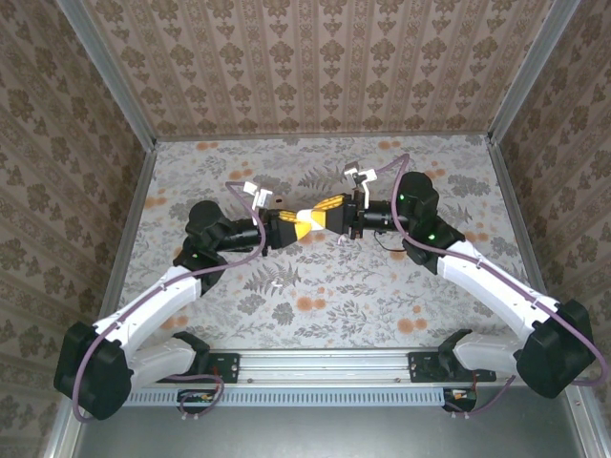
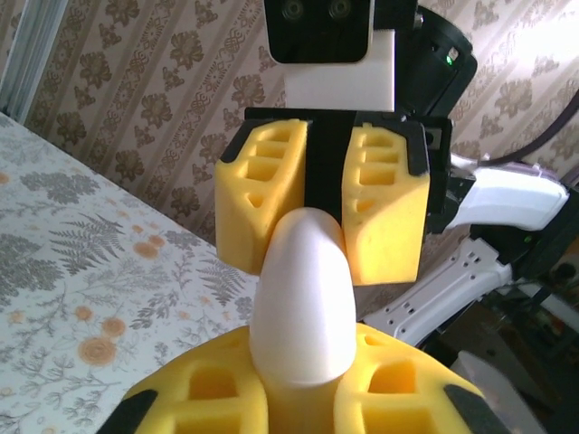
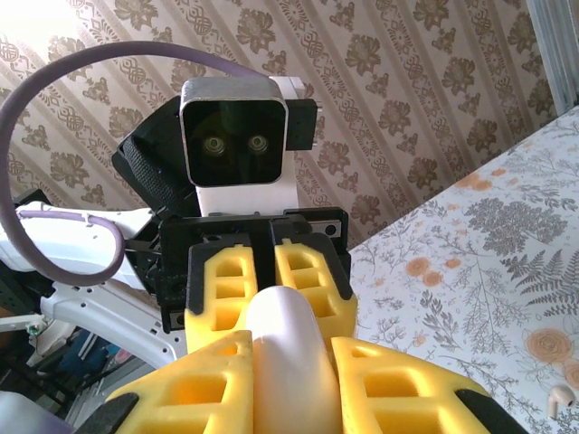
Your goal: Insert wireless bluetooth earbuds into charging case
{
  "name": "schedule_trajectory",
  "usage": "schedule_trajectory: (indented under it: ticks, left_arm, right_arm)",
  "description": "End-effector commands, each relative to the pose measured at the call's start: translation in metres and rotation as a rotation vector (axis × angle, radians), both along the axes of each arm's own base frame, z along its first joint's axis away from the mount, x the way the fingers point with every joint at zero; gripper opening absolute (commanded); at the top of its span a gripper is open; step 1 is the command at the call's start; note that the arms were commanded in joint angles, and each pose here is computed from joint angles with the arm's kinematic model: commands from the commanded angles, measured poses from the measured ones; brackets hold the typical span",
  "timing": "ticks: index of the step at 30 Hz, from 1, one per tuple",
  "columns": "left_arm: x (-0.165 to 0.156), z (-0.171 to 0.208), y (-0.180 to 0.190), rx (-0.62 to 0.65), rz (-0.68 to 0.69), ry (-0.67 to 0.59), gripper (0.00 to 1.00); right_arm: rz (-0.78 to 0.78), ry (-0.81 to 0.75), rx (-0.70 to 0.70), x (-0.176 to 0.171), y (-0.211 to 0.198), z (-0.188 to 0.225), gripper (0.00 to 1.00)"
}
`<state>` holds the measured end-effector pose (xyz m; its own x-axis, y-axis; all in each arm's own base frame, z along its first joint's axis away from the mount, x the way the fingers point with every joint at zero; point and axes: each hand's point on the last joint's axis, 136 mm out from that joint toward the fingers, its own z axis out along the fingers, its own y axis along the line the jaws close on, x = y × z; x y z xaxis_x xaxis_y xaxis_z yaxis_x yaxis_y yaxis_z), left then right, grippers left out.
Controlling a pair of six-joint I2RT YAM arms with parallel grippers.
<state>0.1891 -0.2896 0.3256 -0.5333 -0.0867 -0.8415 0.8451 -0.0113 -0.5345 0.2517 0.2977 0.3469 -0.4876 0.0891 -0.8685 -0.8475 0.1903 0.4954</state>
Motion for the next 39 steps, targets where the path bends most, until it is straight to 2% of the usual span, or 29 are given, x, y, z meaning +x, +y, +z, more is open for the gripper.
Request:
schedule_trajectory:
  ticks: [1, 3, 8, 16, 20, 24, 29, 35, 39]
  left_arm:
    - [-0.008, 0.017, 0.000, -0.014, -0.021, -0.078, 0.01]
    - [-0.009, 0.009, 0.000, 0.019, -0.016, -0.102, 0.00]
    - [-0.021, -0.010, 0.003, 0.124, 0.016, -0.225, 0.00]
    - [-0.033, -0.012, 0.010, 0.149, 0.005, -0.333, 0.00]
    - [-0.031, -0.019, 0.012, 0.181, 0.024, -0.353, 0.00]
    - [-0.021, -0.035, 0.017, 0.249, 0.089, -0.360, 0.00]
    - [-0.004, -0.057, 0.034, 0.342, 0.204, -0.354, 0.00]
    - [0.013, -0.082, 0.076, 0.536, 0.412, -0.337, 0.00]
    - [0.012, -0.082, 0.107, 0.595, 0.557, -0.354, 0.00]
  right_arm:
    - [-0.025, -0.054, 0.025, 0.000, -0.004, 0.013, 0.04]
    - [-0.048, -0.049, 0.017, 0.003, -0.005, 0.011, 0.08]
    - [-0.109, -0.008, -0.036, 0.015, -0.008, -0.001, 0.11]
    - [-0.228, 0.080, -0.073, 0.040, -0.018, -0.022, 0.37]
    - [-0.235, 0.104, -0.071, 0.042, -0.020, -0.024, 0.47]
    - [-0.239, 0.120, -0.075, 0.039, -0.022, -0.021, 0.54]
    - [-0.328, 0.167, -0.102, 0.042, -0.035, -0.025, 0.70]
    - [-0.510, 0.343, -0.228, 0.056, -0.058, -0.075, 0.73]
    - [-0.558, 0.466, -0.389, 0.054, -0.052, -0.136, 0.69]
